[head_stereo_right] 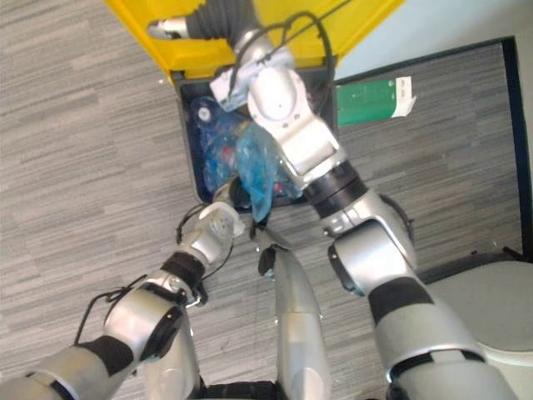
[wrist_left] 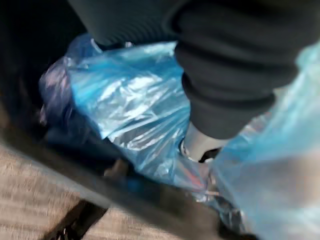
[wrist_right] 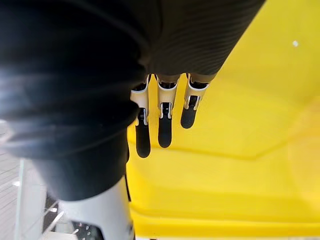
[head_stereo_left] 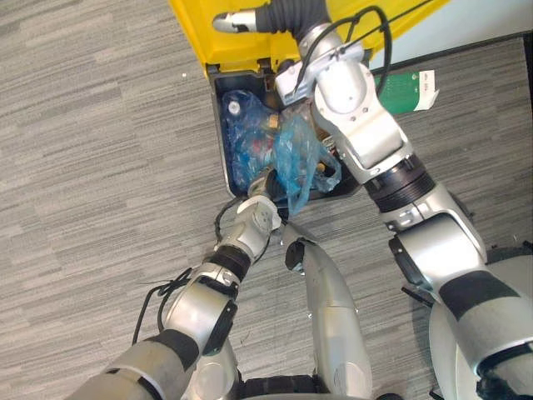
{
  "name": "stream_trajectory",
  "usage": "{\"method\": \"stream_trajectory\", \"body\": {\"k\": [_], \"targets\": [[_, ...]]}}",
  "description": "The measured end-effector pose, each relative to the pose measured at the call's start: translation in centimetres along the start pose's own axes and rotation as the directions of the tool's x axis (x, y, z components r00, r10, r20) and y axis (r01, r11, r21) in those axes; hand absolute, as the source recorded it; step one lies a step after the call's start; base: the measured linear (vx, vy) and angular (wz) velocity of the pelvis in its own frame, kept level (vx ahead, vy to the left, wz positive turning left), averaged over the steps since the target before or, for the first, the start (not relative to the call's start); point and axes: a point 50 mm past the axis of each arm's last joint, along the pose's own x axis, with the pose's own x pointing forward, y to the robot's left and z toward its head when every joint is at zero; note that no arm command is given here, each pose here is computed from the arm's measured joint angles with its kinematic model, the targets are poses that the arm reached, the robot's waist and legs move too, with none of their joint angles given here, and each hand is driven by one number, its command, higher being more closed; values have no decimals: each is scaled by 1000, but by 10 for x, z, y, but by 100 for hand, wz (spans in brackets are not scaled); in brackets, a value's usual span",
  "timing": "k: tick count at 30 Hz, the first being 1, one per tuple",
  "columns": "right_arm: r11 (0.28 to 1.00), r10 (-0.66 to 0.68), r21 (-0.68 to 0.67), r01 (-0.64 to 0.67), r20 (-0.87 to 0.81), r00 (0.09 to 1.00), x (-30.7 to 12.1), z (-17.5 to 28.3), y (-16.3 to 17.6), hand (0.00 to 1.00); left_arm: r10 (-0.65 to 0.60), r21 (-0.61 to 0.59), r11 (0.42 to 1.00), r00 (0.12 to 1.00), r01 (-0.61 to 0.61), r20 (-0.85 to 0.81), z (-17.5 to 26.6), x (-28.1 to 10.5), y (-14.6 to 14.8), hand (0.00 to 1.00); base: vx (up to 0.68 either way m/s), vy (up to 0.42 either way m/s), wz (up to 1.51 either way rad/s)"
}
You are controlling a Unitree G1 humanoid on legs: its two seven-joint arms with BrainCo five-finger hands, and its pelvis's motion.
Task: Gather rubbish on tea table into small bin, then transfer packed bag to large trash can.
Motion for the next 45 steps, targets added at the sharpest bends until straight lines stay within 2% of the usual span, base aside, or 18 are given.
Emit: {"method": "stream_trajectory", "body": {"k": [7, 13, 18, 22, 23, 24, 26, 27, 29, 30, 31, 33, 34, 37, 38, 42, 44, 45], "targets": [[1000, 16, -16, -16, -56, 998, -13, -18, 7, 0, 15, 36, 999, 1000, -15, 11, 1, 2, 6, 0, -46, 4, 2], [1000, 4, 12, -2, -129, 992, -32, -42, 9, 0, 18, -28, 999, 999, -17, 26, 6, 2, 3, 0, -25, -18, 7], [998, -52, 18, 56, -199, 979, -57, -69, -1, 0, 75, -70, 995, 995, -70, 66, 10, 1, 8, 0, 6, -14, 21], [992, -123, -48, 113, -346, 930, -90, -108, -21, 0, 131, -156, 981, 986, -115, 98, 0, -13, 8, 0, -16, 20, 25], [986, -169, -61, 158, -424, 890, -109, -126, -31, 0, 134, -210, 971, 987, -112, 93, -8, -23, 1, 0, -14, 16, 27], [972, -232, -92, 217, -534, 813, -148, -149, -45, 0, 141, -292, 950, 986, -109, 92, -20, -44, -9, 0, -14, 16, 32], [960, -271, -117, 253, -611, 744, -181, -163, -52, 0, 113, -356, 931, 992, -86, 58, -40, -63, -21, 0, -7, 13, 39], [953, -290, -144, 265, -681, 672, -217, -175, -53, 0, 51, -415, 908, 998, -64, -42, -76, -91, -36, 0, -7, 24, 33], [951, -297, -166, 263, -733, 612, -245, -182, -52, 0, -10, -473, 879, 989, -62, -149, -106, -114, -47, 0, -21, 42, 23], [944, -305, -179, 275, -790, 532, -280, -188, -51, 0, -72, -523, 849, 963, -77, -258, -133, -141, -59, 0, -21, 48, 20], [943, -306, -184, 277, -809, 501, -292, -189, -49, 0, -94, -539, 838, 950, -87, -299, -143, -152, -64, 0, -4, 61, 17], [947, -284, -183, 263, -860, 423, -324, -192, -36, 0, -153, -548, 821, 863, -160, -481, -187, -193, -74, 0, -8, 68, 9], [949, -278, -181, 257, -864, 419, -326, -192, -34, 0, -160, -545, 821, 849, -168, -503, -192, -198, -75, 0, -44, 75, -7], [962, -221, -135, 237, -895, 388, -339, -193, -9, 0, -244, -510, 827, 667, -236, -704, -236, -245, -90, 0, -85, 75, -40], [963, -207, -123, 238, -907, 368, -349, -191, -1, 0, -281, -507, 827, 603, -242, -747, -244, -260, -98, 0, -139, 86, -59], [969, -166, -100, 224, -940, 299, -396, -167, 33, 0, -317, -480, 835, 478, -270, -819, -257, -296, -106, 0, -161, 47, -61], [971, -124, -89, 221, -981, 149, -448, -148, 56, 0, -331, -462, 845, 415, -269, -847, -263, -315, -107, 0, -16, -57, -25], [967, -116, -98, 237, -991, 63, -474, -136, 64, 0, -325, -457, 848, 417, -268, -849, -264, -316, -104, 0, 36, -107, -25]]}}
